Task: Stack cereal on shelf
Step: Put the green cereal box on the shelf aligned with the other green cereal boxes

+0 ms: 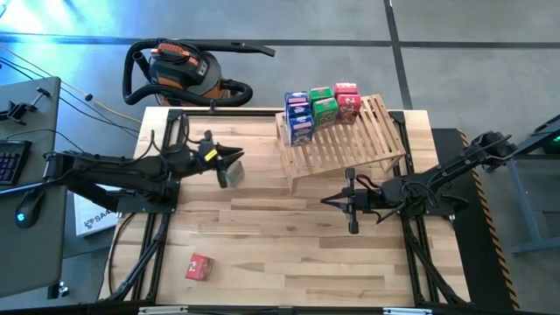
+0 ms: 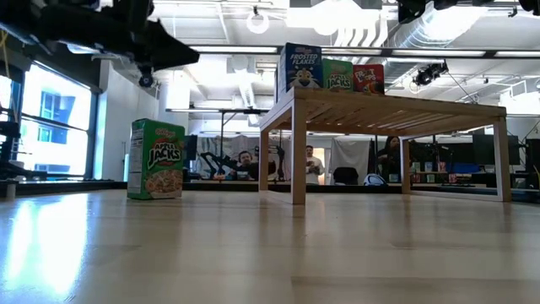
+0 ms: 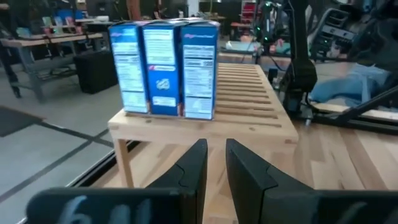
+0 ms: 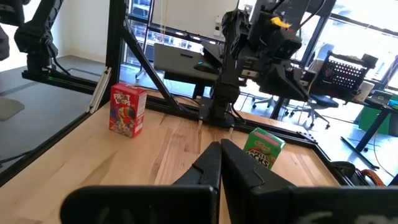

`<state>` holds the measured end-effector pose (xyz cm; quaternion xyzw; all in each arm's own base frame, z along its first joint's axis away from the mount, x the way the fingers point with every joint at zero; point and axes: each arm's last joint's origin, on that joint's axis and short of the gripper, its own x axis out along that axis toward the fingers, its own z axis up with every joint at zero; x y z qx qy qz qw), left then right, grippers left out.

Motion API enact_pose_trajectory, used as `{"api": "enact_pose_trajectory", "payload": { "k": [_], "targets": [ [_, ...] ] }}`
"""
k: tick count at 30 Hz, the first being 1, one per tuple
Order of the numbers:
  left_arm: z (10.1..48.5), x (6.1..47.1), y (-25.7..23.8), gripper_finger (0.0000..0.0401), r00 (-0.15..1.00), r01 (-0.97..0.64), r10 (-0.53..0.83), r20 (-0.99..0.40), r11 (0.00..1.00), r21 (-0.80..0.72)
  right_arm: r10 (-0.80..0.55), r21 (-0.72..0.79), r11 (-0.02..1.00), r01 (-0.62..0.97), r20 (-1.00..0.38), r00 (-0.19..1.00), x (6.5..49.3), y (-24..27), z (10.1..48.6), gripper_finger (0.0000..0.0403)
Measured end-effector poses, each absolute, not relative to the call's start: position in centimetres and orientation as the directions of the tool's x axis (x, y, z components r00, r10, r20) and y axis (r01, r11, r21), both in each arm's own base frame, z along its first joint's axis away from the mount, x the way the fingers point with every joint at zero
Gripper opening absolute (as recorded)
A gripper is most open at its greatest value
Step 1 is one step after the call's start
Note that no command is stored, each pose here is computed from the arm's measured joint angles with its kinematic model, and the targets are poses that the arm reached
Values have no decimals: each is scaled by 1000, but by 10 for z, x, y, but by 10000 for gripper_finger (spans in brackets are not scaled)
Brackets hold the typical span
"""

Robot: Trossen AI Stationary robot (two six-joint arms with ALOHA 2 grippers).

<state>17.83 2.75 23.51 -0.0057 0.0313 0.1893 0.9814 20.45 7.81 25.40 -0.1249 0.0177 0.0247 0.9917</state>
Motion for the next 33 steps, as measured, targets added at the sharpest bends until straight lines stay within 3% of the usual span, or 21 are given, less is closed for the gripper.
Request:
{"api": "enact_pose_trajectory", "payload": {
  "k": [18,22,27,33],
  "targets": [
    [200,163,31,48,893,-443,405,-195,866,-233,12,-90,996,-19,-72,997,204,77,251,0],
    [200,162,33,48,862,-498,468,-193,852,-161,-34,-82,996,28,-70,997,204,76,251,0],
    [200,159,38,49,765,-639,618,-179,762,-99,-98,-70,993,94,-53,994,204,74,253,0],
    [199,158,39,49,740,-662,647,-184,749,-30,-107,-46,993,106,-36,994,204,74,254,0]
  ]
}}
